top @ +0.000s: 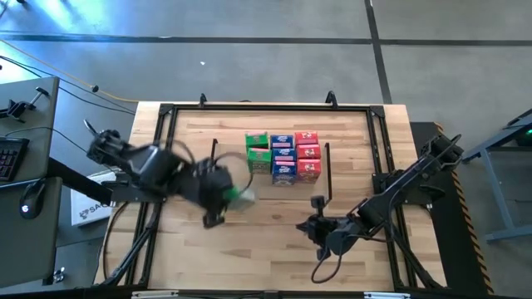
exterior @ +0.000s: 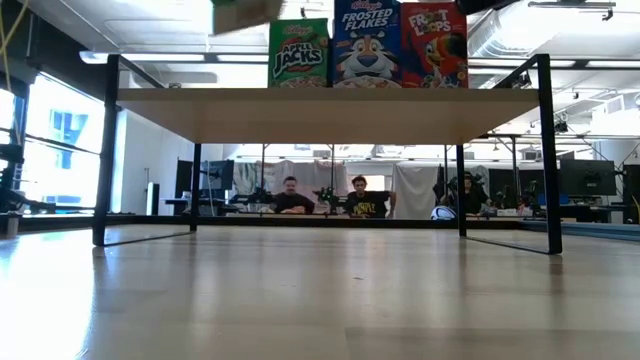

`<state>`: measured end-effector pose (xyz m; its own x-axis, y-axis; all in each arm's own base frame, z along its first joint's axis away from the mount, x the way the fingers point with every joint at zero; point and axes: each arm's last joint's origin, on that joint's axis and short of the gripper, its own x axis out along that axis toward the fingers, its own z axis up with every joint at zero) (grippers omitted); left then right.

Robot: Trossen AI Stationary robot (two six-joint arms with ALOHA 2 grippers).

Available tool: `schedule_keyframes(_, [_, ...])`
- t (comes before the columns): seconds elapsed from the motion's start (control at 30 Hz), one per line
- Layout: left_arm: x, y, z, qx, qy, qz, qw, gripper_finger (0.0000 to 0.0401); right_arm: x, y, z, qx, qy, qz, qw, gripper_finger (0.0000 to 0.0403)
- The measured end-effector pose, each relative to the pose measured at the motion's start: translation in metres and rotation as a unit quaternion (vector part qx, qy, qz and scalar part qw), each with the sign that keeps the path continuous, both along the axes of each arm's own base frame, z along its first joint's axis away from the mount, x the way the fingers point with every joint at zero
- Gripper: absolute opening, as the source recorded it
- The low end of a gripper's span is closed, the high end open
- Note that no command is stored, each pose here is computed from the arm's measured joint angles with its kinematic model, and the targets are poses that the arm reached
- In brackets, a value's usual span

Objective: Stack cereal on shelf
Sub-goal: Put the green cereal box on the shelf aligned with the other green cereal box

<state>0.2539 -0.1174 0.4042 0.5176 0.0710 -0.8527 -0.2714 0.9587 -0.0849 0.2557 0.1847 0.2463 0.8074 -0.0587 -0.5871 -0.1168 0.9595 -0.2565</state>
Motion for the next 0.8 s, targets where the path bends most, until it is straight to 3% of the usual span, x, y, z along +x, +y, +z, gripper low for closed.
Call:
schedule_keyframes(0.17, [0.014,0.038,0.014,0.048,-0.021,-0.037,0.998,0.0149,0.003,-0.003,0.0,0.005,0.004,0.0,1.0,0.0002])
schedule_keyframes(0.27, [0.023,0.05,0.015,0.043,-0.03,-0.07,0.996,0.0149,0.003,-0.003,0.0,0.009,0.008,0.005,1.0,0.0002])
schedule_keyframes(0.57, [0.056,0.06,-0.012,0.08,0.025,-0.128,0.988,0.0149,0.003,-0.004,0.0,0.009,0.008,0.004,1.0,0.0002])
schedule_keyframes(0.8, [0.072,0.064,-0.028,0.097,0.052,-0.121,0.987,0.0156,0.003,-0.003,0.0,0.011,0.008,0.005,1.0,0.0002])
